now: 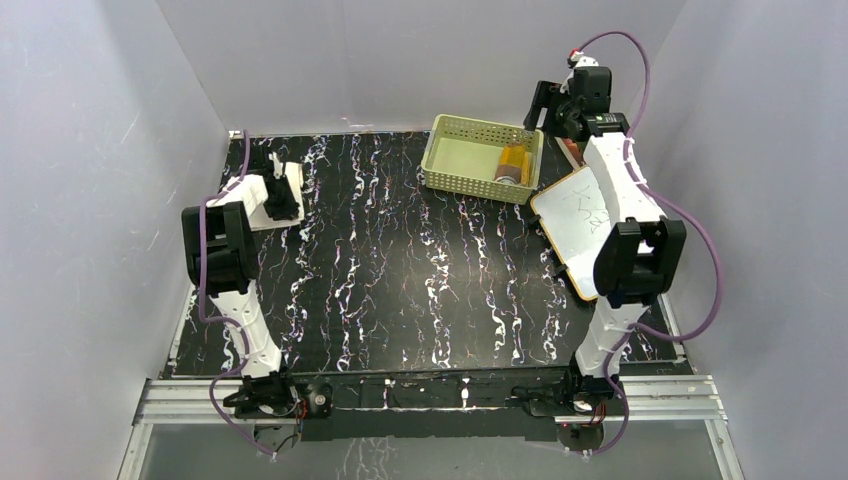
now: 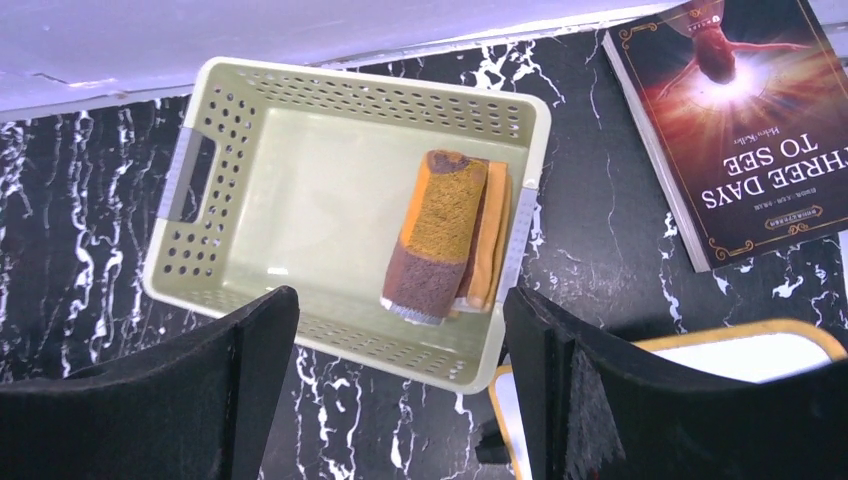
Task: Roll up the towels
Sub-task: Move the bin to the center of the board, then pick up the towel at the corner of the board, then place the towel at the center of the board.
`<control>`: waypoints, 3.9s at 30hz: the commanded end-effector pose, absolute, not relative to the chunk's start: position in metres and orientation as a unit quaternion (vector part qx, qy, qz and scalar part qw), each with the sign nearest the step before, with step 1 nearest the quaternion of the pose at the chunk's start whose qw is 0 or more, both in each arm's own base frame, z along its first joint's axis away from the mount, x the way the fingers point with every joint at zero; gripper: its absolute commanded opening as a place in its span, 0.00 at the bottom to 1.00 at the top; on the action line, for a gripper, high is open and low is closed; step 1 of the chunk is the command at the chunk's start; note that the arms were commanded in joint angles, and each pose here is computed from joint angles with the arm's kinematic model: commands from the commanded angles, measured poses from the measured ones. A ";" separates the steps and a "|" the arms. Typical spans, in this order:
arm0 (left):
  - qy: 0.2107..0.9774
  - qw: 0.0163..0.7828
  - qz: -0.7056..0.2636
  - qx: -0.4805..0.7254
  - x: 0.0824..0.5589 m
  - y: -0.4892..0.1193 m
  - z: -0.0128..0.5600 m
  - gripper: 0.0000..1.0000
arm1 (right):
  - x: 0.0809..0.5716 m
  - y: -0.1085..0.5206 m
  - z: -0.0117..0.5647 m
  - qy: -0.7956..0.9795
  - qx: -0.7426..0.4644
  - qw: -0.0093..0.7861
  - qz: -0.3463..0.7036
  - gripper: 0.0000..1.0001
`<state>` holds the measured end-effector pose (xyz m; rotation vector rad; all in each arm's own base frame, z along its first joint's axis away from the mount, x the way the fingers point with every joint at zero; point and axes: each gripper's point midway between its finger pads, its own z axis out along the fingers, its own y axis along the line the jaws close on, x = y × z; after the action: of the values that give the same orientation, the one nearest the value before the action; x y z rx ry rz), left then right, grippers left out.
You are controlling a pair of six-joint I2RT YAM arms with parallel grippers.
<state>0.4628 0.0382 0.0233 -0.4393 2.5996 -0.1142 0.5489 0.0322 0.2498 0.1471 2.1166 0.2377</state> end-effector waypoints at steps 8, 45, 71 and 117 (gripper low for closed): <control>0.966 0.222 -0.022 -0.134 0.451 0.031 0.034 0.00 | 0.532 0.047 0.277 0.844 0.050 0.514 0.146 0.74; 0.957 0.246 0.153 -0.027 0.455 0.027 0.059 0.38 | 0.517 0.073 0.283 0.842 0.029 0.511 0.171 0.75; 0.966 0.198 0.163 0.018 0.452 0.017 0.009 0.34 | 0.516 0.071 0.284 0.844 0.031 0.508 0.167 0.75; 0.781 0.609 -0.085 0.106 0.369 -0.110 0.486 0.00 | 0.469 0.146 0.328 0.821 -0.041 0.544 0.170 0.75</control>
<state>0.2842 -0.1101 0.6236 0.2672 1.3324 -0.3565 0.4776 0.1285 0.3285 -0.0159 1.9675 0.4625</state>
